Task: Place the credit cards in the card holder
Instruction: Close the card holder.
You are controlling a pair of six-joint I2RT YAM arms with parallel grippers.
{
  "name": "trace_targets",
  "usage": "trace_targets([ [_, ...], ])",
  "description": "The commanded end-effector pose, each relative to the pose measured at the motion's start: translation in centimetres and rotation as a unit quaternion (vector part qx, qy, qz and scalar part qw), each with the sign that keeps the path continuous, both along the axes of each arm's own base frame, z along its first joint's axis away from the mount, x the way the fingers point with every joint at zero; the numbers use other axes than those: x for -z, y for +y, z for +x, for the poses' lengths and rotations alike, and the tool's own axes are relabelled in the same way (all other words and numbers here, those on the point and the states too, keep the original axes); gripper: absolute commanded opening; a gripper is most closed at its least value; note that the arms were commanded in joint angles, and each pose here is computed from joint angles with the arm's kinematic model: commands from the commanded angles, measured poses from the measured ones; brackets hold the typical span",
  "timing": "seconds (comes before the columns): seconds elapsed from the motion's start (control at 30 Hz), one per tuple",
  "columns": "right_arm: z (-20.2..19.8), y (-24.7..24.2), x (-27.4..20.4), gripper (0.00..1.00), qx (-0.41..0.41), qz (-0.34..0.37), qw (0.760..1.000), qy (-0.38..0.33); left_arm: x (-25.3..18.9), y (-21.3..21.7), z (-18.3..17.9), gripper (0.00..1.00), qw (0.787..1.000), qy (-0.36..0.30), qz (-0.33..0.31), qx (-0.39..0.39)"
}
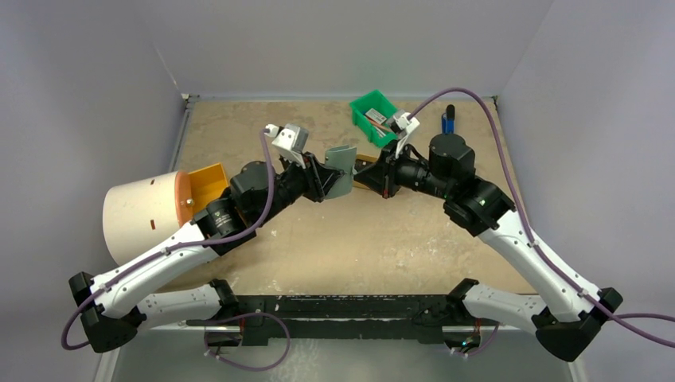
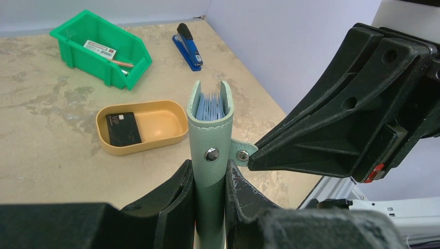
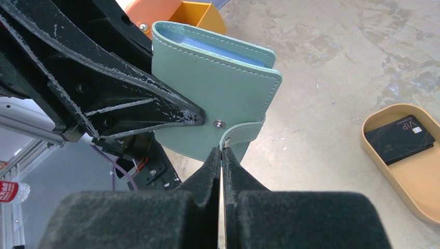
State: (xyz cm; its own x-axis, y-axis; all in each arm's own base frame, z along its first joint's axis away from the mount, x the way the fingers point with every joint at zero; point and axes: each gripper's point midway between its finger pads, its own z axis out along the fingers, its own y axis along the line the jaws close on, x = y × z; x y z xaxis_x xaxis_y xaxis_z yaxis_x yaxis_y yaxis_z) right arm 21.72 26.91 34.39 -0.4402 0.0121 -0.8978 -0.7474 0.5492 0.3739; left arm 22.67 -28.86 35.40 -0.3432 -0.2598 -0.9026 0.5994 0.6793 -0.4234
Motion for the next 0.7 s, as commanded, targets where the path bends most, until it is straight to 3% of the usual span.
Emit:
trace_targets([
  [0.0, 0.55, 0.51, -2.97, 0.0, 0.0, 0.031, 0.999, -0.032, -2.45, -0.2, 0.11, 0.0, 0.999, -0.032, -0.031, 0.003],
  [0.67, 1.26, 1.1, -2.84, 0.0, 0.001, 0.029, 0.999, -0.028, -1.95, -0.53, -0.07, 0.0, 0.999, -0.023, -0.034, 0.009],
])
